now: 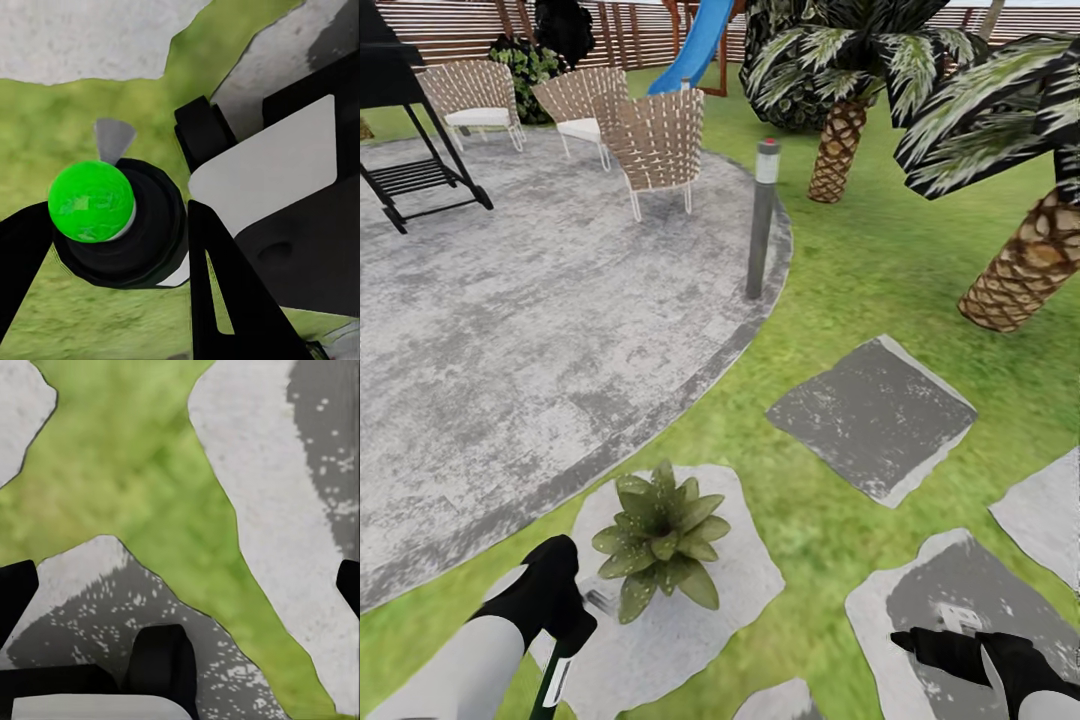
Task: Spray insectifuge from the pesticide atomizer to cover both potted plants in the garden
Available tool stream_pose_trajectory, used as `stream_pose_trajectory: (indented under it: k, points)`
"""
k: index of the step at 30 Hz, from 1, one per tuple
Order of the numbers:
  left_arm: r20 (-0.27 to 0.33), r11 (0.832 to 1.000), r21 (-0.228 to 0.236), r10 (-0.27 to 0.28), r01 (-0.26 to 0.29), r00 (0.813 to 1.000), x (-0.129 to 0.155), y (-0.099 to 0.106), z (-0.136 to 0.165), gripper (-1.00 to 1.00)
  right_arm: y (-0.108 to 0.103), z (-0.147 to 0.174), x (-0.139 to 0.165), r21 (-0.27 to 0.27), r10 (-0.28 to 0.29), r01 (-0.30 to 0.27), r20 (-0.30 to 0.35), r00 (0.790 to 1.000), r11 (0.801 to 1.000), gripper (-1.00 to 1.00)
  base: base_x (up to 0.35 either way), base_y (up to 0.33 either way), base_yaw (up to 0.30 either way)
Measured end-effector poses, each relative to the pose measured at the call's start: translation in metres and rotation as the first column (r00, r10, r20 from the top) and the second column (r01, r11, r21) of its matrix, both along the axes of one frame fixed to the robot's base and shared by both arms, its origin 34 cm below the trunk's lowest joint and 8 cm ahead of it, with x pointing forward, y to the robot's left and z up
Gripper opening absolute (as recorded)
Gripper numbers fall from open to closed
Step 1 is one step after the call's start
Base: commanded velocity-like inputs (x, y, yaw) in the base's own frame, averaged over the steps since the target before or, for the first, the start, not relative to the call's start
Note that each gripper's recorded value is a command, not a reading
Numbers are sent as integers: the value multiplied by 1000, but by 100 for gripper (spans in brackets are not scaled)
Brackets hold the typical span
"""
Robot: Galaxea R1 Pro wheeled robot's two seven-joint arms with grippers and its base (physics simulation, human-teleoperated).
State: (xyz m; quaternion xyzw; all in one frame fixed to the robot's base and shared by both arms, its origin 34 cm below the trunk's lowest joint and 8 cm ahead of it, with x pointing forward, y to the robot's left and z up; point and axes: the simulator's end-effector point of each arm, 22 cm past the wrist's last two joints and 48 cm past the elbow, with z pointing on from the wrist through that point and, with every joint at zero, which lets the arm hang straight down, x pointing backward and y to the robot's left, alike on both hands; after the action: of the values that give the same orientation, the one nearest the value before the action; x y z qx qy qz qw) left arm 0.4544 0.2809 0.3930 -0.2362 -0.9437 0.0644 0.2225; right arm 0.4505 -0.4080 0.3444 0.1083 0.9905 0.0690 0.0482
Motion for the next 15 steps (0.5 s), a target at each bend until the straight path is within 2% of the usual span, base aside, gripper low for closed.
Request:
stream_pose_trajectory:
  k: [5, 15]
  points:
    - [2, 1000, -4, -1, 1, 1000, 1, -3, 0, -100, -1, 1, 0, 0, 0, 0, 1, 1000, 1000, 100, 87, -331, 82]
    - [1, 1000, -3, 3, -3, 1000, 1, -2, 0, -100, 0, 0, 0, -1, 3, -3, 0, 1000, 1000, 100, 52, -333, 239]
